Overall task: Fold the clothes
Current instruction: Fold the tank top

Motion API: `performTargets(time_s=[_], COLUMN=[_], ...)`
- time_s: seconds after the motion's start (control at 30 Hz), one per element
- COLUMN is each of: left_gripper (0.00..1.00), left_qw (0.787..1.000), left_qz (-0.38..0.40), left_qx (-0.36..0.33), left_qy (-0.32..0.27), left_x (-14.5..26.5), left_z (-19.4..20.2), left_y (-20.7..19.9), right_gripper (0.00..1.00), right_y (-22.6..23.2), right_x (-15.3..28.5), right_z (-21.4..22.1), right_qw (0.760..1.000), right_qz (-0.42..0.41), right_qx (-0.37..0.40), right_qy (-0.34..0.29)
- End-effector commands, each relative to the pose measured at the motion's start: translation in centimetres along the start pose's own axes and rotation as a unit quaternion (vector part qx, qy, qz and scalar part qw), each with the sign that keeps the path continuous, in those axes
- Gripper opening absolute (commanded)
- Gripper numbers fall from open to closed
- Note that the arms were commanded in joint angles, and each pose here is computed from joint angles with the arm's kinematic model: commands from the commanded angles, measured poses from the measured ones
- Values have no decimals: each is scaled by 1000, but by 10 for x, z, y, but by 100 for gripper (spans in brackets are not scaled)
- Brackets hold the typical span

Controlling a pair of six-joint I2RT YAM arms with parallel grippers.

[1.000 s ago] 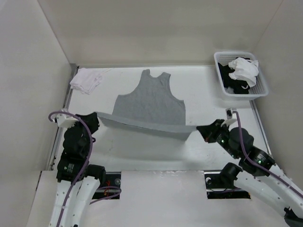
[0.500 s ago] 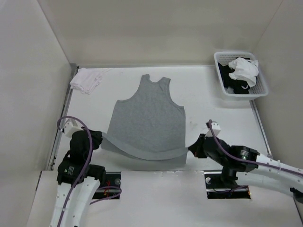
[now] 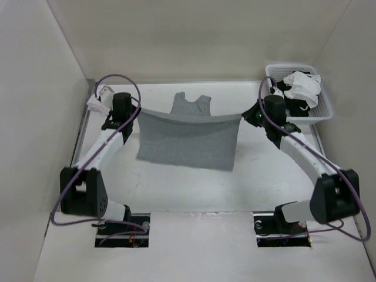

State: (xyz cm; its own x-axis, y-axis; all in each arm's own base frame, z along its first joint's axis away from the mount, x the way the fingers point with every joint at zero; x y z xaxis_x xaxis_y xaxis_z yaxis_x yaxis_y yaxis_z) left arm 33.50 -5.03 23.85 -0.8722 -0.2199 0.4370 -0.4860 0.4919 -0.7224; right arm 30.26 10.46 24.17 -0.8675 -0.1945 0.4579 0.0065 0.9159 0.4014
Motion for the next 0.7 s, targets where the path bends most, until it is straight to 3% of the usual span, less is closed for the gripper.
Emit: performTargets(time_s=[0.0, 0.23, 0.3, 0.37, 0.43, 0.53, 0.67], left_gripper=[3, 4, 9, 20, 31, 32, 32], left_qw=[994, 998, 999, 999, 998, 996, 994], left_qz=[80, 55, 47, 44, 56, 90, 106], left_qx=[33, 2, -1, -5, -8, -12, -22], left_qy=[-66, -36, -27, -23, -13, -24, -17], left_x=[-35, -133, -158, -172, -173, -145, -84], left_z=[-29, -12, -4, 2, 3, -7, 9], left_y=[-58, -78, -77, -75, -79, -88, -66], right_gripper=[0, 0, 1, 8, 24, 43, 55], right_y=[13, 1, -2, -5, -6, 2, 15], right_x=[-32, -130, -160, -182, -188, -177, -134], right_z=[-57, -87, -87, -84, -85, -87, -68], right_qw=[995, 998, 999, 999, 999, 998, 998], right_qz=[-63, -42, -35, -25, -15, -15, -8], right_qx=[13, 12, 4, -3, -16, -13, 10], right_qy=[-77, -47, -34, -28, -35, -57, -58])
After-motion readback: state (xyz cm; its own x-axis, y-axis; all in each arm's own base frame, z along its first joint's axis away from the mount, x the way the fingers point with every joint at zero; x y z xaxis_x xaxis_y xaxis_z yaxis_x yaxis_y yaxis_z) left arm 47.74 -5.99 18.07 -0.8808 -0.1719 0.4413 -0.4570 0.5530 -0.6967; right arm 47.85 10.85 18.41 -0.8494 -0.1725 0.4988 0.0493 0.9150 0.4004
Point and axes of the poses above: each gripper's point midway between its finger pads, its own x axis back along the fingers, its own y axis along the line the jaws close on, z = x × y, the point moved 10 cm from there along x, back along the fingers, and after that the axes turned 12 degrees about x, right-handed, at the moved point
